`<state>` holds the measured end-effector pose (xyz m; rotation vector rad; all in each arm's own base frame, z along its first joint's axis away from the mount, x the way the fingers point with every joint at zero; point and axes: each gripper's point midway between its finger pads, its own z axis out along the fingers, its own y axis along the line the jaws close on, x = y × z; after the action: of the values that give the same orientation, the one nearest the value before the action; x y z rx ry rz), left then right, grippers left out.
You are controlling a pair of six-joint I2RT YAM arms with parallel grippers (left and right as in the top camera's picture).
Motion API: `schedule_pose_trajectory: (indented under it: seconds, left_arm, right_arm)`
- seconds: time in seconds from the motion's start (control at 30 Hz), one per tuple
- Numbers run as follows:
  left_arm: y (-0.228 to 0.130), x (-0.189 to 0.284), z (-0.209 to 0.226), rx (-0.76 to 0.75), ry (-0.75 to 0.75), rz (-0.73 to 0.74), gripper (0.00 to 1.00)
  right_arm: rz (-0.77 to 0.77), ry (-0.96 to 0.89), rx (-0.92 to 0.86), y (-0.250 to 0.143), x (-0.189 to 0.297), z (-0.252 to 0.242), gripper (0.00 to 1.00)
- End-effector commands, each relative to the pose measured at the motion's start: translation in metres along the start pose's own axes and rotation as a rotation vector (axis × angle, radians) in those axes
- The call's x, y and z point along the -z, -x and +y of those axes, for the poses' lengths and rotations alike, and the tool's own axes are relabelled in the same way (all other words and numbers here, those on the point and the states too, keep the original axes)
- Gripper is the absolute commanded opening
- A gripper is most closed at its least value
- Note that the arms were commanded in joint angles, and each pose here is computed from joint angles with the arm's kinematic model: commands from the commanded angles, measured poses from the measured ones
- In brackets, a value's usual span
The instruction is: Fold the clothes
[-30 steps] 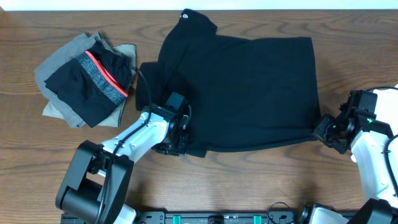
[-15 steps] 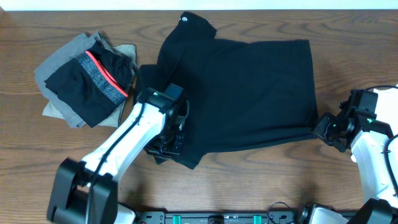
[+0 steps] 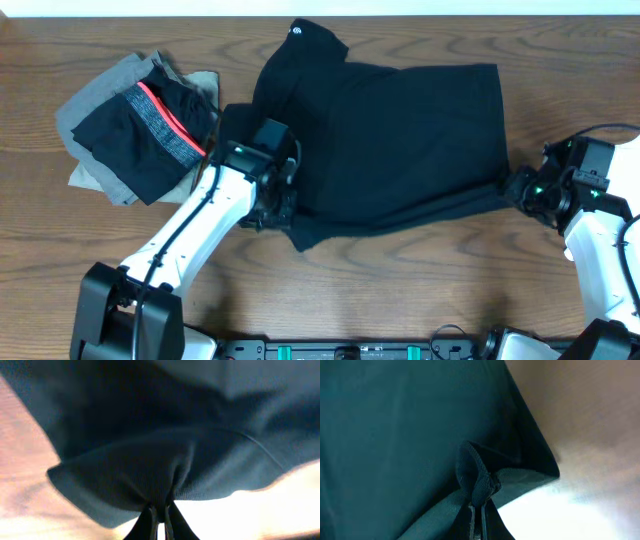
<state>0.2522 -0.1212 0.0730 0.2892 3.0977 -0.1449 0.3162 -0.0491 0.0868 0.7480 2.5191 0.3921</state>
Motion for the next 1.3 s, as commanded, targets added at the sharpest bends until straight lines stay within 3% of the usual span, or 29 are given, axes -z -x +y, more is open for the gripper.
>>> schedule_pose_trajectory:
  seconds: [0.0, 0.23, 0.53, 0.57, 0.67, 0.73, 0.9, 1.03, 1.13, 1.27]
  left_arm:
    - [0.022, 0.005, 0.025, -0.002, 0.085, -0.086, 0.06]
    - [0.075, 0.016, 0.033, -0.044, 0.070, -0.298, 0.17]
    - [0.103, 0.022, 0.031, -0.124, 0.076, -0.402, 0.16]
    - [0.103, 0.021, 0.031, -0.124, 0.076, -0.403, 0.17]
    - [0.096, 0.014, 0.032, -0.122, 0.077, -0.361, 0.34]
    - [0.087, 0.006, 0.031, -0.116, 0.065, -0.313, 0.38]
    - [0.075, -0.016, 0.008, -0.143, -0.080, -0.220, 0.41]
    - [0.078, -0.033, 0.008, -0.172, -0.081, -0.198, 0.45]
    - [0.084, -0.043, 0.008, -0.171, -0.081, -0.201, 0.43]
    - [0.093, -0.044, 0.007, -0.166, -0.085, -0.228, 0.09]
  right_arm:
    - [-0.069, 0.057, 0.018, 0.021, 0.006, 0.014, 0.01]
    - [-0.175, 0.098, 0.050, 0.050, -0.003, 0.027, 0.01]
    - [-0.198, 0.114, 0.068, 0.064, -0.038, 0.026, 0.01]
    - [-0.199, 0.115, 0.067, 0.065, -0.041, 0.026, 0.01]
    - [-0.191, 0.113, 0.054, 0.064, -0.046, 0.024, 0.01]
    - [-0.186, 0.120, 0.052, 0.063, -0.046, 0.025, 0.01]
    - [-0.183, 0.119, 0.051, 0.062, -0.046, 0.025, 0.01]
    - [-0.182, 0.118, 0.051, 0.062, -0.046, 0.025, 0.01]
    - [-0.181, 0.118, 0.050, 0.062, -0.046, 0.024, 0.01]
    - [-0.179, 0.117, 0.050, 0.061, -0.046, 0.024, 0.01]
